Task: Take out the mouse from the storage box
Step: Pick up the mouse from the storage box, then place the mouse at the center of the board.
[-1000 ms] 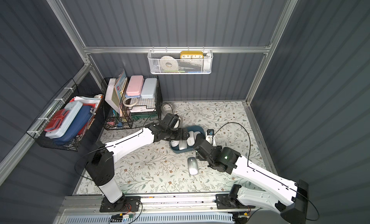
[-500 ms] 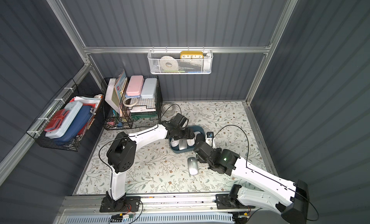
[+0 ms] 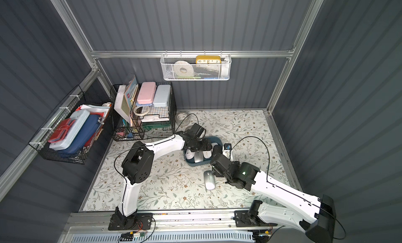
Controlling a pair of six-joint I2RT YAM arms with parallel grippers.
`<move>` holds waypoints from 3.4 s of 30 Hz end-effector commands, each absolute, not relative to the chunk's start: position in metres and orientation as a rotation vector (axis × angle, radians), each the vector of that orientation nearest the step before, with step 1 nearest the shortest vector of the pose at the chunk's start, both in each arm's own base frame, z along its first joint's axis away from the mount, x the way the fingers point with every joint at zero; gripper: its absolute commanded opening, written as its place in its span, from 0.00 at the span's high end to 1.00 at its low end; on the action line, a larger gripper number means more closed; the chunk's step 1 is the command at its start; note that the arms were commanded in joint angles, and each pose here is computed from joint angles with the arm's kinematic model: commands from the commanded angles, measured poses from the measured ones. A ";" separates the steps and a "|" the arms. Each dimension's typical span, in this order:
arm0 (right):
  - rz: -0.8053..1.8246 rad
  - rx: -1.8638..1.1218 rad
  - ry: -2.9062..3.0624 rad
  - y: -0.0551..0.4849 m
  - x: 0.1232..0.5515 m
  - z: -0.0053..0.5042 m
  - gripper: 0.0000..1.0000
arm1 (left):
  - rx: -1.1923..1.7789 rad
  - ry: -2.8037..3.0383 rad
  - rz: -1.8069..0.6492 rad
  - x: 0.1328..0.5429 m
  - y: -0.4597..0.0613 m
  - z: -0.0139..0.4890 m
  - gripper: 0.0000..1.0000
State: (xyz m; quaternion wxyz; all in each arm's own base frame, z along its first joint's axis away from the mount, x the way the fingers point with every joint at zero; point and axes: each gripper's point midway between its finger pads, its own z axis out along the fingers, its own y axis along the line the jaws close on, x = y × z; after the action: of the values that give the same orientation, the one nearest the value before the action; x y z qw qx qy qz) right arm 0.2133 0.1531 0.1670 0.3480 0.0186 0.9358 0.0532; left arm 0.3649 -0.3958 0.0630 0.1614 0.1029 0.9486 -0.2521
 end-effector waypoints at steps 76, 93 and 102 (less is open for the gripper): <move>0.113 0.099 2.409 0.147 0.216 0.164 0.13 | 0.336 2.588 -0.624 0.290 -0.346 0.144 0.47; 0.127 0.105 2.413 0.154 0.220 0.163 0.13 | 0.437 2.787 -0.395 0.190 -0.319 0.069 0.45; 0.123 0.120 2.432 0.152 0.216 0.161 0.14 | 0.424 2.841 -0.273 0.195 -0.318 0.037 0.44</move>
State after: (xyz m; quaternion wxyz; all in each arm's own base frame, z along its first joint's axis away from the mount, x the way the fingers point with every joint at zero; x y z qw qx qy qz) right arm 0.2153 0.1544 0.1572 0.3418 0.0337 0.9380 0.0475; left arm 0.1945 -0.3182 0.0412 0.1316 0.1533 0.9737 -0.1057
